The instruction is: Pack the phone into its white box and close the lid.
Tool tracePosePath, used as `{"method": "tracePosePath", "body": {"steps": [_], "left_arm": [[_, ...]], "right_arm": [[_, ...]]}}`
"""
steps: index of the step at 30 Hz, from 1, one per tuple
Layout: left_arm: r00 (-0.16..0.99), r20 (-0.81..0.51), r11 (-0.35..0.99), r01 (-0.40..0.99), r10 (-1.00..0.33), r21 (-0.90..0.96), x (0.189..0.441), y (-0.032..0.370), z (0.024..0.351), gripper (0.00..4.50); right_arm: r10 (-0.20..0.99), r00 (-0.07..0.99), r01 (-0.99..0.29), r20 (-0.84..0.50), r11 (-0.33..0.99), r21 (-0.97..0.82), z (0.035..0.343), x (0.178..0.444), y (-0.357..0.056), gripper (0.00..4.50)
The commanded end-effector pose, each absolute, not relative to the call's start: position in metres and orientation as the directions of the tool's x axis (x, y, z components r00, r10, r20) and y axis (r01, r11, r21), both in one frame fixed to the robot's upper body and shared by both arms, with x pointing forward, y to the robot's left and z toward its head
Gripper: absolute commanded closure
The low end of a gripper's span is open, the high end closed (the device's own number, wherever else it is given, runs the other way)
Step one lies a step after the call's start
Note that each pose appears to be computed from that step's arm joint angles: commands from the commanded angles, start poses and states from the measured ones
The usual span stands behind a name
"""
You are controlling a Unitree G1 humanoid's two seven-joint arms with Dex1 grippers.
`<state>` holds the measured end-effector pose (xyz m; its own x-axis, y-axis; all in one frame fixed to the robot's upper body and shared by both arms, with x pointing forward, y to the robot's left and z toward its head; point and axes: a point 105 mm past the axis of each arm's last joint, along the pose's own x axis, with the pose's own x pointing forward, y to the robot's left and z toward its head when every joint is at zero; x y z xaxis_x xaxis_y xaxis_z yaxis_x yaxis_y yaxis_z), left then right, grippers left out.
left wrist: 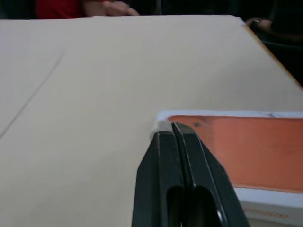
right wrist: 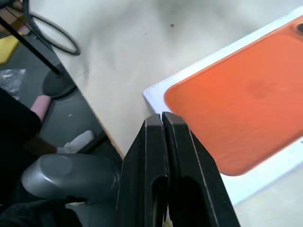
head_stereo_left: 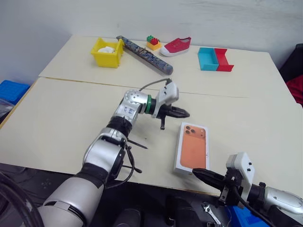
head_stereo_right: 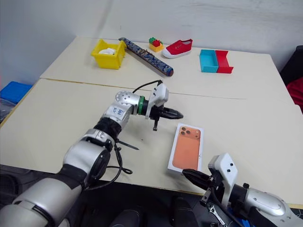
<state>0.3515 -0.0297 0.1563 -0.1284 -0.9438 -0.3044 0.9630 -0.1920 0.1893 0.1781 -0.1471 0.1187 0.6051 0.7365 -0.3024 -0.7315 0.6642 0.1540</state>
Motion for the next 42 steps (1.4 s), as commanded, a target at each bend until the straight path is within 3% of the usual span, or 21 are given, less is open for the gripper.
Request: {"method": "tracePosePath", "body": {"steps": [1, 6, 10, 15, 18, 21, 26, 33, 35, 42], "left_arm": [[-0.189, -0.391, -0.275, 0.945, -0.901, 0.177, 0.334, -0.038, 0.136, 4.5], [-0.18, -0.505, -0.296, 0.942, -0.844, 0.158, 0.324, -0.031, 0.102, 4.5], [-0.151, -0.526, -0.275, 0.947, -0.837, 0.166, 0.325, -0.026, 0.096, 4.5], [-0.165, -0.462, -0.249, 0.96, -0.872, 0.127, 0.324, -0.021, 0.111, 4.5], [-0.154, -0.352, -0.195, 0.977, -0.923, 0.085, 0.325, -0.01, 0.136, 4.5], [-0.127, -0.279, -0.14, 0.99, -0.952, 0.028, 0.324, 0.016, 0.156, 3.98], [-0.126, -0.254, -0.117, 0.992, -0.959, -0.053, 0.293, 0.081, 0.173, 2.48], [-0.011, -0.316, 0.017, 0.996, -0.949, -0.086, 0.254, 0.149, 0.201, 0.42], [0.048, -0.328, 0.073, 0.995, -0.943, -0.062, 0.25, 0.161, 0.206, 0.04], [0.163, -0.316, 0.173, 0.985, -0.935, -0.004, 0.257, 0.163, 0.207, 0.04]], "right_arm": [[0.675, 0.651, -0.702, -0.348, 0.709, 0.063, 0.111, 0.188, -0.157, 4.46], [0.643, 0.613, -0.728, -0.46, 0.686, -0.01, 0.085, 0.188, -0.16, 4.46], [0.634, 0.618, -0.722, -0.464, 0.691, -0.018, 0.078, 0.189, -0.161, 4.46], [0.647, 0.645, -0.718, -0.407, 0.696, -0.032, 0.085, 0.194, -0.162, 4.46], [0.661, 0.665, -0.725, -0.348, 0.684, -0.085, 0.101, 0.199, -0.167, 4.46], [0.706, 0.622, -0.771, -0.34, 0.628, -0.107, 0.118, 0.199, -0.178, 3.93], [0.786, 0.505, -0.858, -0.356, 0.503, -0.104, 0.158, 0.198, -0.211, 2.29], [0.791, 0.45, -0.881, -0.413, 0.469, -0.062, 0.203, 0.206, -0.26, 0.01], [0.794, 0.458, -0.878, -0.4, 0.474, -0.065, 0.217, 0.209, -0.267, 0.0], [0.786, 0.52, -0.853, -0.334, 0.501, -0.146, 0.233, 0.227, -0.264, 0.0]]}}
